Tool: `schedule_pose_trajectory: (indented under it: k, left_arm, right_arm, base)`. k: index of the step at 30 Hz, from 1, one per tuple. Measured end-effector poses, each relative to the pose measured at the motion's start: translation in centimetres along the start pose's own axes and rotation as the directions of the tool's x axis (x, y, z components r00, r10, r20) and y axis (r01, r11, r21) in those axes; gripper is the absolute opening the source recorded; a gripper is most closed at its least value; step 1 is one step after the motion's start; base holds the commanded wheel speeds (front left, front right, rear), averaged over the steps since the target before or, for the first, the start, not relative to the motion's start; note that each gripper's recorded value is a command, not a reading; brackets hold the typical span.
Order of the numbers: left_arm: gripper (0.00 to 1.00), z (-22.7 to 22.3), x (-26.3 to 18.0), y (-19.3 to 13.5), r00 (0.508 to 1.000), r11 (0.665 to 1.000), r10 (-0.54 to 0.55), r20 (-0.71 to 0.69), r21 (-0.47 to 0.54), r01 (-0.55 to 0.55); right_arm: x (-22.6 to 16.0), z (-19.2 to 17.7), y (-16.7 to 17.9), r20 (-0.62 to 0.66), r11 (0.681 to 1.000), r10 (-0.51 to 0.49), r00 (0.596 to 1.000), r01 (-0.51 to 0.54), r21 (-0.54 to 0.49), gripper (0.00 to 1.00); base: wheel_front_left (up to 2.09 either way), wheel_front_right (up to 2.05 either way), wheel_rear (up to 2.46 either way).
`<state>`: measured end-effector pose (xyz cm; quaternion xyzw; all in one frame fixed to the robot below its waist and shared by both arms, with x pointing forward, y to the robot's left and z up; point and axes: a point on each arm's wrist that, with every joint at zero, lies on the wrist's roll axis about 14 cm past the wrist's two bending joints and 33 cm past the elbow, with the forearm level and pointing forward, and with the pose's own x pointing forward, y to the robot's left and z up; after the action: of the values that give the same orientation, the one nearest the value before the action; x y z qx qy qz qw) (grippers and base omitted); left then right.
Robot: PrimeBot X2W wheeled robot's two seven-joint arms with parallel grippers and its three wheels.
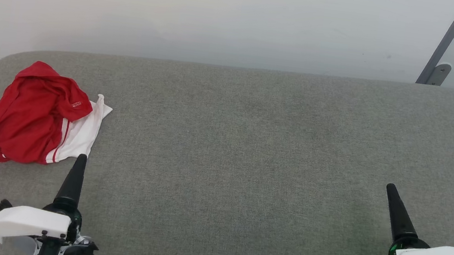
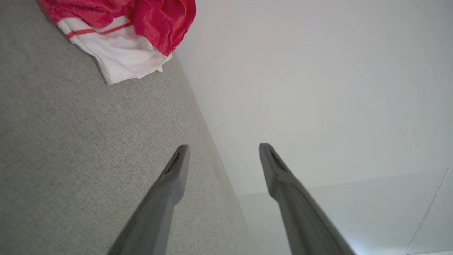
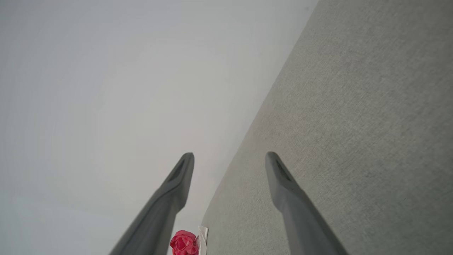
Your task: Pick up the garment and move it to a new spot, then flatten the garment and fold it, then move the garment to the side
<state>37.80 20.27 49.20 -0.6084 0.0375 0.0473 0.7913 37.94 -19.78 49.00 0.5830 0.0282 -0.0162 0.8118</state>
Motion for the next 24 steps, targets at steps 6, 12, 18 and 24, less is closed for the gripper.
schedule_pose_trajectory:
  k: [6, 12, 18, 24]
  left_arm:
    - [1.0, 0.4, 0.0, 0.1, 1.0, 0.985, 0.023, 0.002, 0.171, -0.023]
    - [1.0, 0.7, 0.0, 0.1, 1.0, 0.94, 0.029, 0.01, 0.339, -0.031]
    - [1.0, 0.5, -0.1, -0.2, 1.0, 0.885, 0.016, 0.007, 0.465, -0.018]
    - [1.0, 0.6, -0.1, -0.4, 1.0, 0.834, -0.006, 0.014, 0.552, -0.003]
  right_arm:
    - [0.0, 0.4, 0.1, -0.011, 0.985, 0.001, 1.0, -0.003, -0.175, 1.0]
    - [0.0, 0.6, 0.2, -0.018, 0.951, 0.003, 1.0, -0.008, -0.308, 1.0]
    - [0.0, 1.0, 0.5, -0.005, 0.914, 0.01, 1.0, -0.012, -0.406, 1.0]
    - [-0.1, 1.5, 0.7, 0.015, 0.874, 0.025, 1.0, -0.014, -0.485, 1.0]
  base:
    - [0.0, 0.0, 0.0]
    - [0.0, 0.0, 0.0]
    - [0.0, 0.0, 0.0]
    - [0.0, 0.0, 0.0]
